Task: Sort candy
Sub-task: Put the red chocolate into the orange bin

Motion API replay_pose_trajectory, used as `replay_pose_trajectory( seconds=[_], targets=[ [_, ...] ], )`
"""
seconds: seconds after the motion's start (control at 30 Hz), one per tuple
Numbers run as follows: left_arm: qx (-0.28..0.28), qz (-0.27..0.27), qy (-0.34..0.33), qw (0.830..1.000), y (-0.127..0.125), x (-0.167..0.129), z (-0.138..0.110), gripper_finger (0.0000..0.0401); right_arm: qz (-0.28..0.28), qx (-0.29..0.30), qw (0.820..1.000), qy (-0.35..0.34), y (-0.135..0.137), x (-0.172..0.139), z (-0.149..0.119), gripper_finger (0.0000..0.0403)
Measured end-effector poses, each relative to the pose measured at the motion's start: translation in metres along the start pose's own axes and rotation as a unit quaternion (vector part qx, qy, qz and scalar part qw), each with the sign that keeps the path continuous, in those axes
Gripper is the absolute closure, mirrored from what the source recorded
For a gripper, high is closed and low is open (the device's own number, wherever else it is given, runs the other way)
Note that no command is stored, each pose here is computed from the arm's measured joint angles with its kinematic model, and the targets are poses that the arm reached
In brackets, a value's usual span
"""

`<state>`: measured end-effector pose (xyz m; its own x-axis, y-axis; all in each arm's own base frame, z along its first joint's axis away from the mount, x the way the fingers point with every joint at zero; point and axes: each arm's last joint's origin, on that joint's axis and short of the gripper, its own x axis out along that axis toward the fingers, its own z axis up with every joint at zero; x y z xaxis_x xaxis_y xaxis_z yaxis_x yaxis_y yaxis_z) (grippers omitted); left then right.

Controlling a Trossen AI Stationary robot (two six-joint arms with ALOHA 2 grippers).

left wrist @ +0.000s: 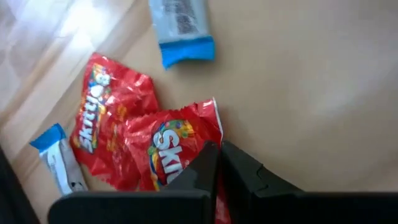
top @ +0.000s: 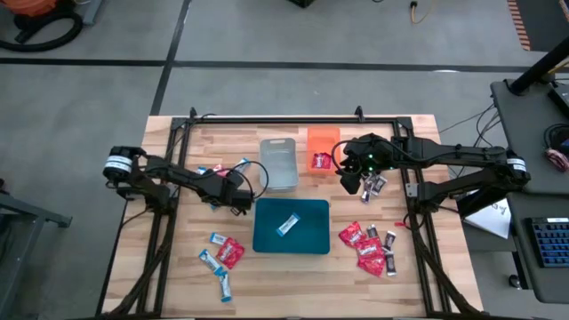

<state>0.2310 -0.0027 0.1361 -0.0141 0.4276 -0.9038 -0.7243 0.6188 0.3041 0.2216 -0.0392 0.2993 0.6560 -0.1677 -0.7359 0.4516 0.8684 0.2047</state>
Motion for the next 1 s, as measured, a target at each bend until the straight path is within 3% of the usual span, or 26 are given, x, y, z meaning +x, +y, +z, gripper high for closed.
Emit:
replay_pose_trajectory(
  seconds=[0.2,0.43,0.6,0.8,1.0],
  targets=[
    [0.036,-0.073,0.006,0.997,0.012,-0.025,0.000,0.0401,0.000,0.000,1.000,0.000,0.000,0.000,0.000,0.0248],
    [0.009,-0.117,-0.024,0.993,0.041,-0.054,0.000,0.0375,-0.008,0.000,1.000,-0.005,0.000,0.000,0.000,0.0248],
    [0.001,-0.137,-0.043,0.990,0.050,-0.058,-0.005,0.0293,-0.010,0.000,1.000,-0.010,0.000,0.002,0.002,0.0248],
    [-0.031,-0.115,-0.007,0.993,0.055,-0.033,-0.025,0.0172,-0.011,-0.001,1.000,-0.008,0.000,0.005,0.002,0.0248],
    [-0.057,-0.125,-0.012,0.991,0.050,-0.021,-0.027,0.0106,-0.010,-0.006,1.000,-0.008,0.001,0.008,0.003,0.0248]
  ],
)
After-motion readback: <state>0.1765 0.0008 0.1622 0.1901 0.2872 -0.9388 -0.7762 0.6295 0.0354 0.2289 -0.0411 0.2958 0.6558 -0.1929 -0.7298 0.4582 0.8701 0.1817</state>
